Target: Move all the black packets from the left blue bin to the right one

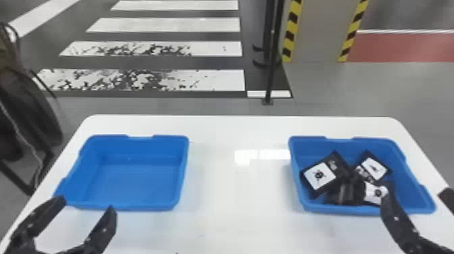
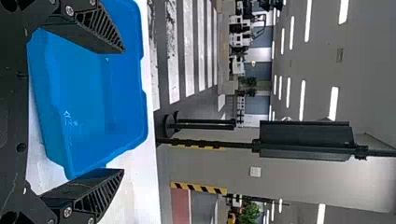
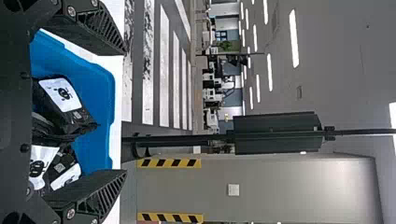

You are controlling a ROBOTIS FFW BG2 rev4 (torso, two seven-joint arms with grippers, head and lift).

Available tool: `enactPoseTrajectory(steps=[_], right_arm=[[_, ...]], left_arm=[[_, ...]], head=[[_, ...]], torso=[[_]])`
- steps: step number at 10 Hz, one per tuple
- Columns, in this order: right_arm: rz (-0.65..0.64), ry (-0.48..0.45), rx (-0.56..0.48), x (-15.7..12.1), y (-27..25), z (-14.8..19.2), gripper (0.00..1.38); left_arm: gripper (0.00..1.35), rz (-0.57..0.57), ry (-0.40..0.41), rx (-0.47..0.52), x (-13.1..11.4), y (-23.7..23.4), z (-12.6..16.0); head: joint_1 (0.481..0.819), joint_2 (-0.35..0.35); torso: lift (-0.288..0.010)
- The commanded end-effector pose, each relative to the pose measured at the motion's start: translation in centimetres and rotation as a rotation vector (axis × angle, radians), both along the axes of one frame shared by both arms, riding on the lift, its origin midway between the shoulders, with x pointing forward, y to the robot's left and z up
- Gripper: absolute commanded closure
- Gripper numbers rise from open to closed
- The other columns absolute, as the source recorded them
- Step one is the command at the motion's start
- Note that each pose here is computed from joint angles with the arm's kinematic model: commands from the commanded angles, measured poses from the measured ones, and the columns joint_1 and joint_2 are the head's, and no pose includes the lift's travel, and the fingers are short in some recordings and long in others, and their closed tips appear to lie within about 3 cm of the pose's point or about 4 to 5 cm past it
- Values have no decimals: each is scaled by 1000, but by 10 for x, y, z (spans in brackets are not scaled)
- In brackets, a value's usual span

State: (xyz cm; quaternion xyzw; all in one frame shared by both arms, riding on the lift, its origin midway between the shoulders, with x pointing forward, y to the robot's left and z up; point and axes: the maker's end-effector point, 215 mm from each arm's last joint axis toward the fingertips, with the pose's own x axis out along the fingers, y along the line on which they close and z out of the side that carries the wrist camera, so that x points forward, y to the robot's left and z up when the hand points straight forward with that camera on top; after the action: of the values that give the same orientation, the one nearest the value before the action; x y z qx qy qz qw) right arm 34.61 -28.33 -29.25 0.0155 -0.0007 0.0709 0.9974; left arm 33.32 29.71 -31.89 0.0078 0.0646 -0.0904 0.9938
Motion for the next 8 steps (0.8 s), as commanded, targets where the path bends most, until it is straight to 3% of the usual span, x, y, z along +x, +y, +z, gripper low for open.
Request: enactPoseTrajectory(steps=[1,8], right_arm=[[1,1,2,0,1,0,127],[4,2,10,0,2,-2,127]], left_arm=[[134,3,1,-5,0,0,0],[134,-1,5,-12,0,-3,-3]], head=[[695,24],[695,23]], torso=[[-140],[-140]])
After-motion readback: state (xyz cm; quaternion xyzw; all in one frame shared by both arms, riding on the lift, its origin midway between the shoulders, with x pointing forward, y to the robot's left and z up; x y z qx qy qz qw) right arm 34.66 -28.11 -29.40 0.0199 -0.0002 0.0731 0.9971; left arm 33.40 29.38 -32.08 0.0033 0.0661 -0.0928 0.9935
